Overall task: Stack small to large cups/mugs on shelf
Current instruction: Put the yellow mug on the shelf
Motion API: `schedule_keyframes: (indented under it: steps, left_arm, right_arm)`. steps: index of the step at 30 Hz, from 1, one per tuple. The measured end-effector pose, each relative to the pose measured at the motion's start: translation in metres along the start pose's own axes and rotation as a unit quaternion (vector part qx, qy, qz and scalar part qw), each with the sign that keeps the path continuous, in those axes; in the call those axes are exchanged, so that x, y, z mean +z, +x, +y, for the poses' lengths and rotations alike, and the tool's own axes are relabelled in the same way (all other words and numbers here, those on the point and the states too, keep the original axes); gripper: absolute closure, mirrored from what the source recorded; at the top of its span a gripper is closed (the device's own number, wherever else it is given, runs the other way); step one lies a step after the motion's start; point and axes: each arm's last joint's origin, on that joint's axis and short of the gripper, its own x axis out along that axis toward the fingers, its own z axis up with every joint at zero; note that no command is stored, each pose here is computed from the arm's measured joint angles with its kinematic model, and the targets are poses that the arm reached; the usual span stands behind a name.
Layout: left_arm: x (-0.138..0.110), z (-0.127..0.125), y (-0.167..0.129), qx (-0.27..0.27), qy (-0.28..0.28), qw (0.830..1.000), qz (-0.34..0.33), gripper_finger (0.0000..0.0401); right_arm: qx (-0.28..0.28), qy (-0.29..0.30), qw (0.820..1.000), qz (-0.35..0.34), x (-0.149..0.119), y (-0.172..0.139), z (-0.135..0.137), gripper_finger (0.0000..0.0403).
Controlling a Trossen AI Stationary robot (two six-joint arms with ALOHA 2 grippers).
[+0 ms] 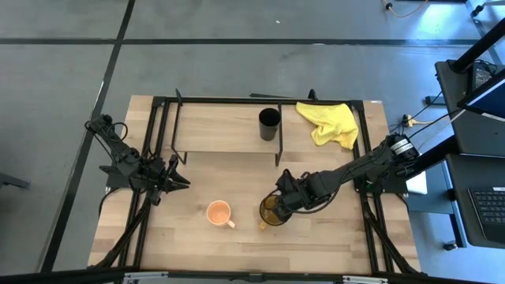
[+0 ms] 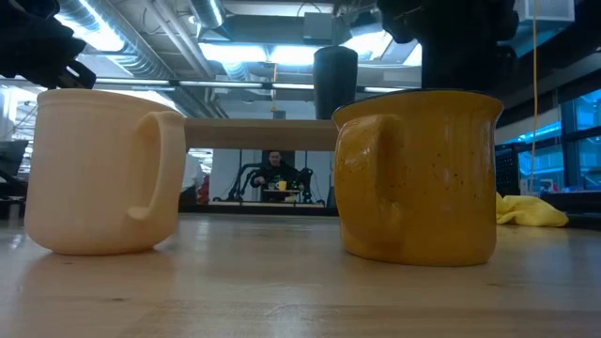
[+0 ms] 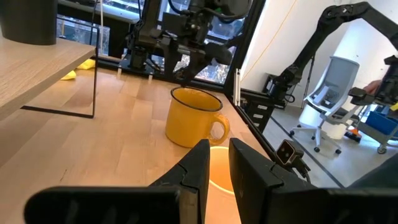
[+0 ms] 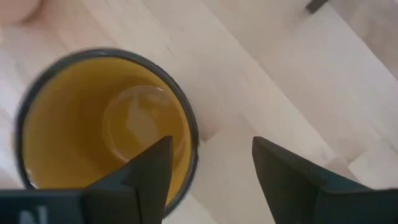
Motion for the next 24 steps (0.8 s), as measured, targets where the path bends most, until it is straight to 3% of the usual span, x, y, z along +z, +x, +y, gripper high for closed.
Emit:
schedule_keyframes:
  steps: [11, 24]
  left_arm:
    - [0.0000, 0.0000, 0.0000, 0.000, 0.000, 1.000, 0.000, 0.0346]
    - [-0.0002, 0.0000, 0.0000, 0.000, 0.000, 1.000, 0.000, 0.0346]
  right_arm:
    - [0.016, -0.006, 1.000, -0.013, 0.0064, -0.0086, 0.0051, 0.0183]
    - [0.000, -0.009, 1.000, 0.021, 0.0027, -0.0016, -0.0021, 0.0183]
